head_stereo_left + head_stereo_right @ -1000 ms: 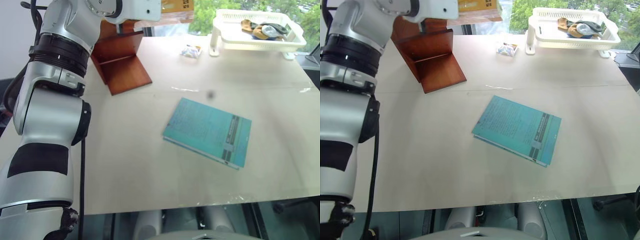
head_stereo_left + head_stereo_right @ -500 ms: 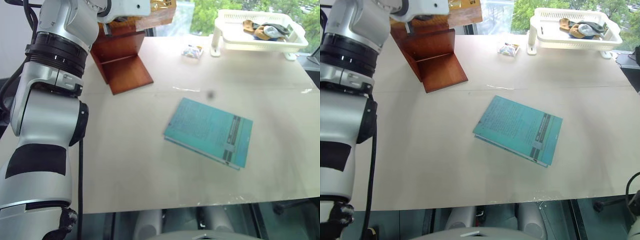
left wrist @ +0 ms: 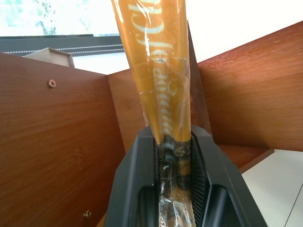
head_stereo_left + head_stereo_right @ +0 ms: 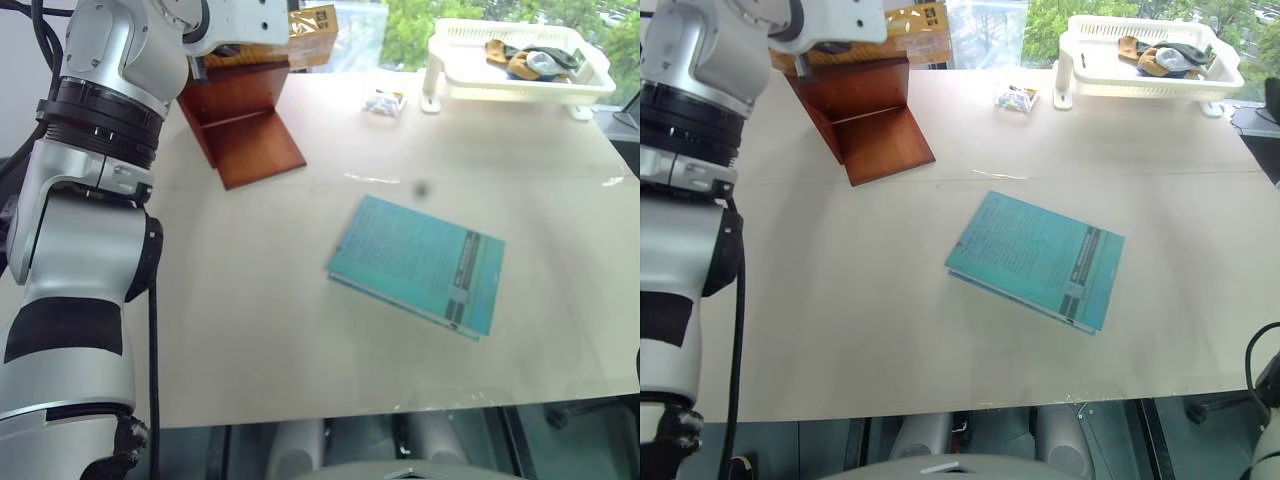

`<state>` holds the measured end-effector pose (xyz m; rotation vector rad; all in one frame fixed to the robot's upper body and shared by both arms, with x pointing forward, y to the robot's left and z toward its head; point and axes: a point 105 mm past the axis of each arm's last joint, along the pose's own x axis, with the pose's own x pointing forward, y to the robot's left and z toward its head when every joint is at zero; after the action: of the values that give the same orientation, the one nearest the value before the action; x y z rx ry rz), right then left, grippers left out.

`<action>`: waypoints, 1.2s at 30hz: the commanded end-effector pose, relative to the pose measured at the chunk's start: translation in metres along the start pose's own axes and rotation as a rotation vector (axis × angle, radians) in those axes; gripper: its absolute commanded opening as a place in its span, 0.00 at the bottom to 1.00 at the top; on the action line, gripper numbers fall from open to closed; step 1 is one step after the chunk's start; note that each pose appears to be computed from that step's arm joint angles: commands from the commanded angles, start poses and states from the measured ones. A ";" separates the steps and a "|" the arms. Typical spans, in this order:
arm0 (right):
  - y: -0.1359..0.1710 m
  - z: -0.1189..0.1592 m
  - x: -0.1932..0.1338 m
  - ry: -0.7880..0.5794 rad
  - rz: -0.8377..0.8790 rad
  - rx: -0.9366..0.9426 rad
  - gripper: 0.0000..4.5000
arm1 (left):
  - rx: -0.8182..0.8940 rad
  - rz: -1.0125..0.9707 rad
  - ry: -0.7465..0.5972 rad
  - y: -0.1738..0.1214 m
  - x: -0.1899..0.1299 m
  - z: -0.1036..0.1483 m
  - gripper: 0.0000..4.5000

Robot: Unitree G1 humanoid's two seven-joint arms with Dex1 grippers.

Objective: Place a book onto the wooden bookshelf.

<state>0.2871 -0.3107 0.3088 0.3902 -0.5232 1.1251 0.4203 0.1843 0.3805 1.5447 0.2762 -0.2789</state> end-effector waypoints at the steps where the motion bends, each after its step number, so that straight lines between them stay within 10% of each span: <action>1: 0.009 0.012 0.006 0.021 0.079 -0.032 1.00 | -0.021 0.044 0.001 0.008 -0.014 -0.003 0.08; 22: 0.005 0.007 0.010 0.022 0.095 -0.024 1.00 | 0.004 0.040 0.013 0.006 -0.020 0.001 0.08; 31: 0.006 0.007 0.012 0.008 0.096 -0.028 1.00 | -0.011 0.011 0.000 0.001 -0.018 0.000 0.99; 36: 0.005 0.006 0.013 0.005 0.092 -0.030 1.00 | -0.012 -0.008 -0.002 -0.003 -0.018 0.000 0.99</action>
<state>0.2968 -0.3039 0.3072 0.3960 -0.4872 1.1490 0.4103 0.1848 0.3659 1.5370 0.3378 -0.3179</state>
